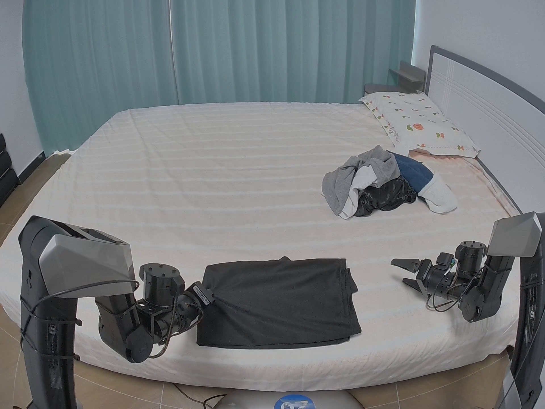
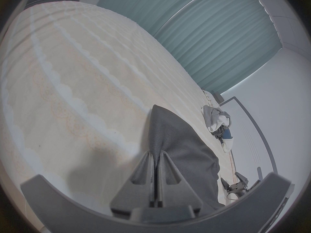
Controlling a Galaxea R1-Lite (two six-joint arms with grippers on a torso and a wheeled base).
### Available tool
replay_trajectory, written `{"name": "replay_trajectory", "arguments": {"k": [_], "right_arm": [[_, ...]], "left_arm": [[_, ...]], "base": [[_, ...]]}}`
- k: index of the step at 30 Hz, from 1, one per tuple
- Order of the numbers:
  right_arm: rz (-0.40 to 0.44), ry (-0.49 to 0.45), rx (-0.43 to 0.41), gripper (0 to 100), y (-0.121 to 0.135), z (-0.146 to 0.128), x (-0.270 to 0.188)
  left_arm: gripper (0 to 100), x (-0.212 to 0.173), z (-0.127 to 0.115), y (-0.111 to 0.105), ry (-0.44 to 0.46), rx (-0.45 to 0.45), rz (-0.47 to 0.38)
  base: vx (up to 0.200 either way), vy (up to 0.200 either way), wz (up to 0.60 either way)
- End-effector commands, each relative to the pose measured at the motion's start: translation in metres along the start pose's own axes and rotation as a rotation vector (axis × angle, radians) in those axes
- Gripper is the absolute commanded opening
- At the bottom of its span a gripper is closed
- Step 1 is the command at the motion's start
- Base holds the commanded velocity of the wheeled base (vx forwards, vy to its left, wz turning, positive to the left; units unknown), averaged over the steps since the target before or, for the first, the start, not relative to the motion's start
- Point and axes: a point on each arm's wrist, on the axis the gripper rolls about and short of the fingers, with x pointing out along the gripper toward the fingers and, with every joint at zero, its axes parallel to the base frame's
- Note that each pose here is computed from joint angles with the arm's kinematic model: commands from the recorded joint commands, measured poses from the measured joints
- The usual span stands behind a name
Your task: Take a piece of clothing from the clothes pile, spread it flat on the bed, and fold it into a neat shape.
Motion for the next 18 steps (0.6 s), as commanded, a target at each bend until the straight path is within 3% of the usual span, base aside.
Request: {"name": "replay_trajectory", "arguments": {"k": [1, 18], "right_arm": [[-0.001, 0.0, 0.001, 100, -0.0007, -0.0001, -0.0004], [-0.001, 0.001, 0.001, 100, -0.0003, -0.0006, -0.0003]], "left_arm": [[0, -0.0006, 0.0004, 0.0004, -0.001, -0.001, 0.002], [0, -0.0007, 0.0076, 0.0043, -0.021, -0.017, 0.011]], "base": [[0.0, 0.2, 0.0], [0.0, 0.2, 0.0]]}}
